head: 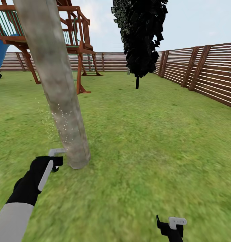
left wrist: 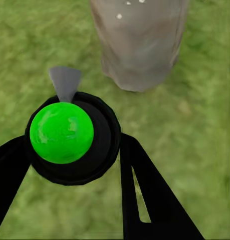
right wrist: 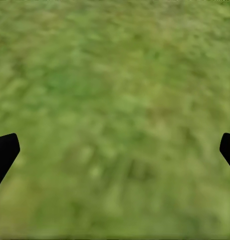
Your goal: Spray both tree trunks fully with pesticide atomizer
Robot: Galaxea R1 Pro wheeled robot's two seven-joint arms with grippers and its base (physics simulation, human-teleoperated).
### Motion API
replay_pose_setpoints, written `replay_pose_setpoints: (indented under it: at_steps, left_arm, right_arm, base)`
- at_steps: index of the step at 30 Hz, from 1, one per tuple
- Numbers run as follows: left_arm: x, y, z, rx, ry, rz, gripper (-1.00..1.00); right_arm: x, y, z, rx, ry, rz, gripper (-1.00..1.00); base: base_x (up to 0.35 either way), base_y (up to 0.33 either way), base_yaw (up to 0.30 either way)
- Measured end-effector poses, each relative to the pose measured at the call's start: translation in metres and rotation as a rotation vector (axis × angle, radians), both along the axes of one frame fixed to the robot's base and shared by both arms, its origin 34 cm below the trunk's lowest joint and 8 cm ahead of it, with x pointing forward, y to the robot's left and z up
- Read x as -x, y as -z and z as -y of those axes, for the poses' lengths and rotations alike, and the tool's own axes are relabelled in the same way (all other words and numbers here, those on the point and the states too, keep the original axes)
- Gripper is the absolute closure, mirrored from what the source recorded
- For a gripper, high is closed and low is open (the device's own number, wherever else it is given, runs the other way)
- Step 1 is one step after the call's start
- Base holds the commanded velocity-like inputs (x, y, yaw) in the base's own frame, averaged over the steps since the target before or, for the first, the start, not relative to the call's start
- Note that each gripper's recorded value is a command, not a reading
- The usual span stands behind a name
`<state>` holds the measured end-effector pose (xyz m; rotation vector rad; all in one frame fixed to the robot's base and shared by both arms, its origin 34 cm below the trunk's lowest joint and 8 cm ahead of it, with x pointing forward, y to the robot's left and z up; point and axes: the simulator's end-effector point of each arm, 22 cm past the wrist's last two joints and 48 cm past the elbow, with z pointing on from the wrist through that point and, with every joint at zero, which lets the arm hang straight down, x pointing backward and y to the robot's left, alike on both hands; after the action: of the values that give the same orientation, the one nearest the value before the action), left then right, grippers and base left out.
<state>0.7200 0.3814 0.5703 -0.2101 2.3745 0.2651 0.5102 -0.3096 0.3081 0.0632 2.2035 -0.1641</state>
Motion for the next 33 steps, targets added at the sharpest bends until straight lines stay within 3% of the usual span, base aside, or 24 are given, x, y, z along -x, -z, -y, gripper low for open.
replay_pose_setpoints:
  at_steps: [1,3,6,9,17,24,33]
  left_arm:
    - [0.005,0.025,-0.001,-0.012,-0.011,0.025,1.0]
    - [0.009,0.047,0.013,0.009,-0.014,0.043,1.0]
    - [0.018,0.076,0.017,0.015,-0.023,0.009,1.0]
    - [0.03,0.098,0.007,-0.015,-0.062,-0.02,1.0]
    - [0.034,0.104,0.005,-0.01,-0.077,-0.03,1.0]
    - [0.034,0.105,0.007,-0.008,-0.074,-0.031,1.0]
    - [0.035,0.106,0.009,-0.007,-0.073,-0.034,1.0]
  right_arm:
    - [0.0,0.0,0.0,0.0,-0.001,0.0,-1.0]
    - [0.0,0.0,0.0,-0.001,-0.002,0.0,-1.0]
    - [0.0,0.0,-0.001,-0.001,-0.005,-0.001,-1.0]
    - [0.0,0.0,-0.001,-0.001,-0.006,0.0,-1.0]
    - [0.0,0.0,-0.002,-0.003,-0.006,0.0,-1.0]
    - [0.0,0.0,-0.002,-0.003,-0.006,0.0,-1.0]
    - [0.0,0.0,-0.002,-0.002,-0.006,0.0,-1.0]
  base:
    - [0.0,0.0,0.0]
    - [0.0,-0.014,0.0]
    - [0.058,-0.197,0.0]
    - [0.181,-0.229,0.0]
    - [0.205,-0.208,0.081]
    - [0.016,-0.271,0.255]
    - [0.024,-0.274,0.017]
